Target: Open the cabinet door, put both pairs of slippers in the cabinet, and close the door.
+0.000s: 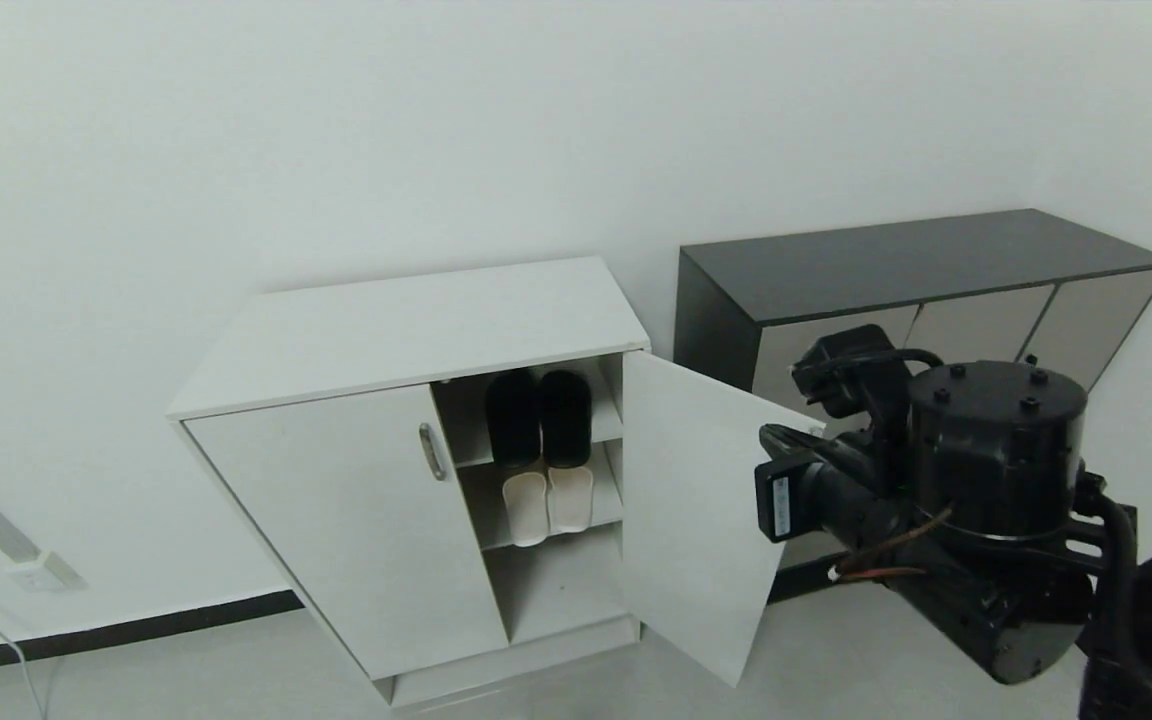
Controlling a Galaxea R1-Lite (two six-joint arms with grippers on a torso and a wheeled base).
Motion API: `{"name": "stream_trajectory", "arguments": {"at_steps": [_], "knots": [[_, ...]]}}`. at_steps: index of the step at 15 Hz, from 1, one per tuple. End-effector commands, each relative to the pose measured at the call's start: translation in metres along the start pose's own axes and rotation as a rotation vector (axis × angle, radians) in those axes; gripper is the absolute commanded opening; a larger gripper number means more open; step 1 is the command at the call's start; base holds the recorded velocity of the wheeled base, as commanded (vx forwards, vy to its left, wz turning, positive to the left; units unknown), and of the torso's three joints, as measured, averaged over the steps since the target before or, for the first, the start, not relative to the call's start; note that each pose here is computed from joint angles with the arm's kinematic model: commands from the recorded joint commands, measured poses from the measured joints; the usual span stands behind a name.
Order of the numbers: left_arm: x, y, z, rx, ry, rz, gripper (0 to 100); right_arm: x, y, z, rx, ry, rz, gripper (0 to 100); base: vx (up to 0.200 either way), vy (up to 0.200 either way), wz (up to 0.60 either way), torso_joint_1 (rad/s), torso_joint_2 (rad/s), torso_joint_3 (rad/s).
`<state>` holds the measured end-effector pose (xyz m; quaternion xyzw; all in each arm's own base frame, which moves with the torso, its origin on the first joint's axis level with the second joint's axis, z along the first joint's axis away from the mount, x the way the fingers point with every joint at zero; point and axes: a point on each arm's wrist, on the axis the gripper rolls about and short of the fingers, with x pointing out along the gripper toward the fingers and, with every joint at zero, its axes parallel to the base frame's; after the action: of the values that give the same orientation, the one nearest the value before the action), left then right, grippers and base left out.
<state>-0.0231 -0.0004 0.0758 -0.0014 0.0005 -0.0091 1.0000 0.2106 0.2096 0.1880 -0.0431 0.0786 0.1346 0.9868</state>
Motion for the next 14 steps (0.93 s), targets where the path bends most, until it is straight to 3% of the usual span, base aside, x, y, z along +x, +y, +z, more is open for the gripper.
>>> {"name": "stream_trajectory", "arguments": {"at_steps": [1,7,14], "knots": [[0.0,0.0,0.0,0.0,0.002,0.0,0,0.039,-0.018,0.006,0.026,0.007,-0.085,0,0.0,0.0,0.0,0.0,0.0,0.0],[0.0,0.0,0.0,0.0,0.002,0.0,0,0.13,-0.07,0.032,0.167,0.143,-0.117,0,0.0,0.0,0.0,0.0,0.0,0.0],[0.0,0.0,0.0,0.0,0.002,0.0,0,0.174,-0.092,0.006,0.195,0.228,-0.167,0,0.0,0.0,0.0,0.0,0.0,0.0]]}}
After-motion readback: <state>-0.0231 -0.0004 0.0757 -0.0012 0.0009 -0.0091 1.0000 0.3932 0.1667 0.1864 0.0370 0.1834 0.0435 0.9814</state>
